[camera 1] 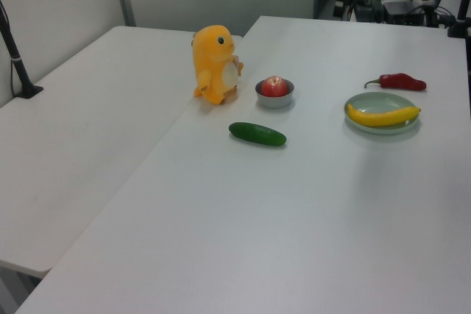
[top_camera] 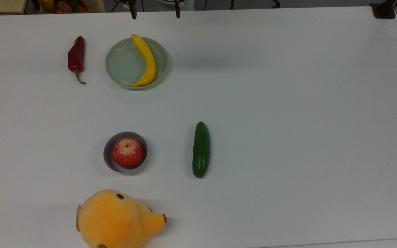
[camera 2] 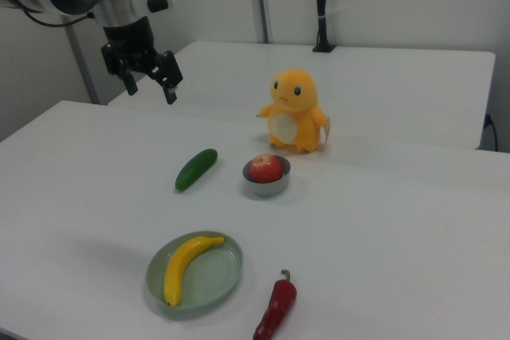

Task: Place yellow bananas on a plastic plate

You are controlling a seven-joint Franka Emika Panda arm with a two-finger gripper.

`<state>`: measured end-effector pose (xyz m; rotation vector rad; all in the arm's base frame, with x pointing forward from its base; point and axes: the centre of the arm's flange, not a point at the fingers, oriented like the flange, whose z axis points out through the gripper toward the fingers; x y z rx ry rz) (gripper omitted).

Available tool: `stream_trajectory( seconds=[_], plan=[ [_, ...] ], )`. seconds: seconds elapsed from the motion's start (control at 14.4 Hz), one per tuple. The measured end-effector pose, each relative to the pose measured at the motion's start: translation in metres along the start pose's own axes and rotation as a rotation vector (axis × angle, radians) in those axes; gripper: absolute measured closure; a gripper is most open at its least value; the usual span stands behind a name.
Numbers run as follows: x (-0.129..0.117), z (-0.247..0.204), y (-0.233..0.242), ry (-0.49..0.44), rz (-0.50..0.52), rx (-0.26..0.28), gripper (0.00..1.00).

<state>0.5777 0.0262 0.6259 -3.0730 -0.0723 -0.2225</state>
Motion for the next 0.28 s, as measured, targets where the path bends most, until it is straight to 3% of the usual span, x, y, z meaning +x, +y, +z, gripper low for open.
stream_trajectory(
  seconds=[0.28],
  plan=[
    [0.0010,-0.0014,0.0132,0.011,0.008,-0.004,0.00]
  ],
)
